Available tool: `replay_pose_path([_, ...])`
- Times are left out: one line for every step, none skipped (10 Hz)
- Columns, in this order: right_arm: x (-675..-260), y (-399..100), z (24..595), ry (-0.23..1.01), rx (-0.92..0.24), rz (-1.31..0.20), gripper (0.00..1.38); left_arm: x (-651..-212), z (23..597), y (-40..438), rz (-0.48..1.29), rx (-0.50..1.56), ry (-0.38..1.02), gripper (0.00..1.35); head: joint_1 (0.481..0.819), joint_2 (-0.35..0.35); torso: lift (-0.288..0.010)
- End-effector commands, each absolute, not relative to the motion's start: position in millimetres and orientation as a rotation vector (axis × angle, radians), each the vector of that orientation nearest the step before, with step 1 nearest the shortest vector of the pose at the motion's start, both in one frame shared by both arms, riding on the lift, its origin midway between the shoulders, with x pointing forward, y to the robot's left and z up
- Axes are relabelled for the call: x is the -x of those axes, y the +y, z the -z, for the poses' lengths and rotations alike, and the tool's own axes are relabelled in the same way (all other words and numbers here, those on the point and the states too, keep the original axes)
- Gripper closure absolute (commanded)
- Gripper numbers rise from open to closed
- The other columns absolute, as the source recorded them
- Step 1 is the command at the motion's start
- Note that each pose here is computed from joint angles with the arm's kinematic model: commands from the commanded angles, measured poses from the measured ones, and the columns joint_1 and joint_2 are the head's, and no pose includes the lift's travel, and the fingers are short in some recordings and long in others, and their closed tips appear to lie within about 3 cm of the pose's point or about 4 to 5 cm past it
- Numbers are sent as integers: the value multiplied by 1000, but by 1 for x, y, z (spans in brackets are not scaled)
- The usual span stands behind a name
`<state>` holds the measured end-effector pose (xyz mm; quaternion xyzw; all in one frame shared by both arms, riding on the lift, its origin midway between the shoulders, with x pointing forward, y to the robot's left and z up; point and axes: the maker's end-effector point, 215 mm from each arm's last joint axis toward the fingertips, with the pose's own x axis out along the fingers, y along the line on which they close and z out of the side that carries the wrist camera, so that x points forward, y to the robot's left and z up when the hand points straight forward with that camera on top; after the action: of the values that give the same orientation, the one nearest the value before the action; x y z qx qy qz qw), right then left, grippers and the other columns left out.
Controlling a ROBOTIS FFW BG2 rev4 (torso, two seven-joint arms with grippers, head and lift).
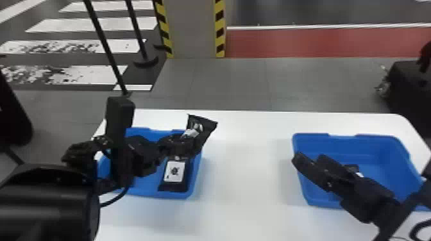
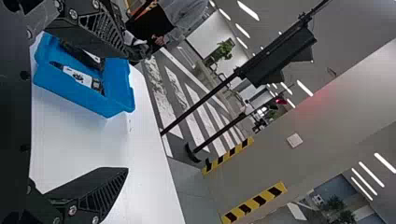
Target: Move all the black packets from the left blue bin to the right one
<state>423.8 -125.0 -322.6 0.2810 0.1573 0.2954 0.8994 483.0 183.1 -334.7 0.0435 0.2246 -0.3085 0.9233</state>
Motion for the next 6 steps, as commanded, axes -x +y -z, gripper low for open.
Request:
replay_pose_path([-434,-110,318,318,-590,-649,153,-492,318,154,692,-98,429,1213,695,74,-110])
replay_pose_path([-442,-99,309,304,-591,-677,151,-500,316,135,746,-97,417,1213,695,65,-110])
replay_pose_path([-453,-88,302,290,-594,-708,151,-507,319,113,804,-89,407,1213,695,51,-110])
replay_pose_path([-462,-81,299,286,-597,-726,151,-514,316,98,835,-91,391,1213,695,40,-110])
replay_pose_path([-475,-78,297,282,-590,-735,151,-517,315,74,891,-82,380,1213,695,26,-110])
replay_pose_path([-488,-75,293,277,-585,-744,148,-517,315,59,926,-77,375,1213,695,18,-110])
